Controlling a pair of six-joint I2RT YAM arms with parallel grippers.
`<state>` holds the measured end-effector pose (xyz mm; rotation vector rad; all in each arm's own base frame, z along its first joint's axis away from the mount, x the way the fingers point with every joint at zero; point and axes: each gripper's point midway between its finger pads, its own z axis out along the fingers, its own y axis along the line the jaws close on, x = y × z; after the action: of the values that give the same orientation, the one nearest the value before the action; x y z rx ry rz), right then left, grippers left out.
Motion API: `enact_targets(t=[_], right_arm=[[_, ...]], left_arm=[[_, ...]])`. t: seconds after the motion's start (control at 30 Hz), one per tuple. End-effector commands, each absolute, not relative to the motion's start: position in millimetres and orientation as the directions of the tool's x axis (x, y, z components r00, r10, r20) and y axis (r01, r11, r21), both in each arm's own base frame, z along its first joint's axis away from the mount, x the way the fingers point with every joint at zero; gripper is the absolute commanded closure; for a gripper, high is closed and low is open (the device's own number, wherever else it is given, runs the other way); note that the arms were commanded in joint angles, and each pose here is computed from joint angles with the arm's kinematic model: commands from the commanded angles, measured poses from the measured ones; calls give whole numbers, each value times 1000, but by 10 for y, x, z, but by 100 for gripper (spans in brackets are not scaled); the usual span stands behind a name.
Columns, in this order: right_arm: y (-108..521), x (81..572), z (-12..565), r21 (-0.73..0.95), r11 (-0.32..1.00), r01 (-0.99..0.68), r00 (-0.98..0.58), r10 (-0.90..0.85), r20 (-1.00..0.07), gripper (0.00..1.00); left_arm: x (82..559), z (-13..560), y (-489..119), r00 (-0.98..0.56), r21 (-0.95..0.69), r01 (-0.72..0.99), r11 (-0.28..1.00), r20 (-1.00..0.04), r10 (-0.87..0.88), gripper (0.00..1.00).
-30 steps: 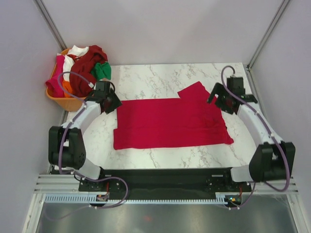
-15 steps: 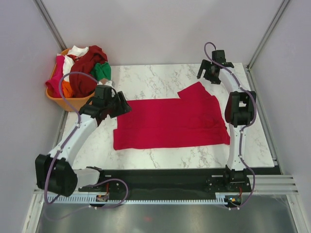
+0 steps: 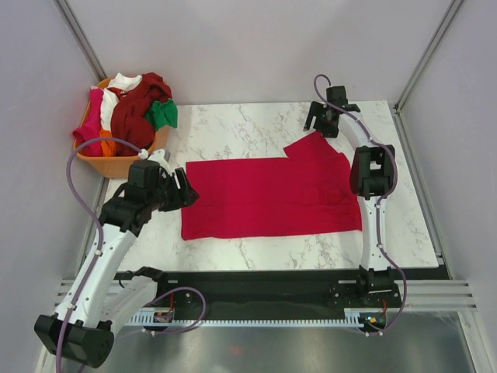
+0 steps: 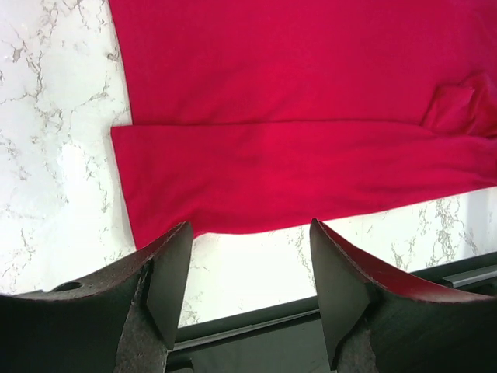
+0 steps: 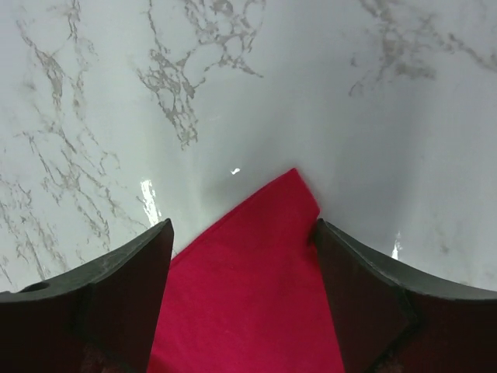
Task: Fold and stack the t-shirts
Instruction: Fold the tshirt
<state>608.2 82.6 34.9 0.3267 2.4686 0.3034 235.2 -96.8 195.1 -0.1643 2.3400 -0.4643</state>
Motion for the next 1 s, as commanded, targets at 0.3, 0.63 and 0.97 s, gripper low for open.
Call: enact_targets(t=[0.3,0.63,0.97], right_arm=[[741,6016,-199,295,929,223,-809,345,-476,89],[874,5831,341,388,906,168,-791,359,-495,100],[1046,5406,887,476,876,83,-767,361,-531,100]], left_arm=[[2481,1701,-821,-756,-275,-47,960,-619,-215,28],[3755,1254,-878,-768,-165,-222,961,-578,-276,36],[4547,590,-651,-811,91,-261,961,-561,-167,37]])
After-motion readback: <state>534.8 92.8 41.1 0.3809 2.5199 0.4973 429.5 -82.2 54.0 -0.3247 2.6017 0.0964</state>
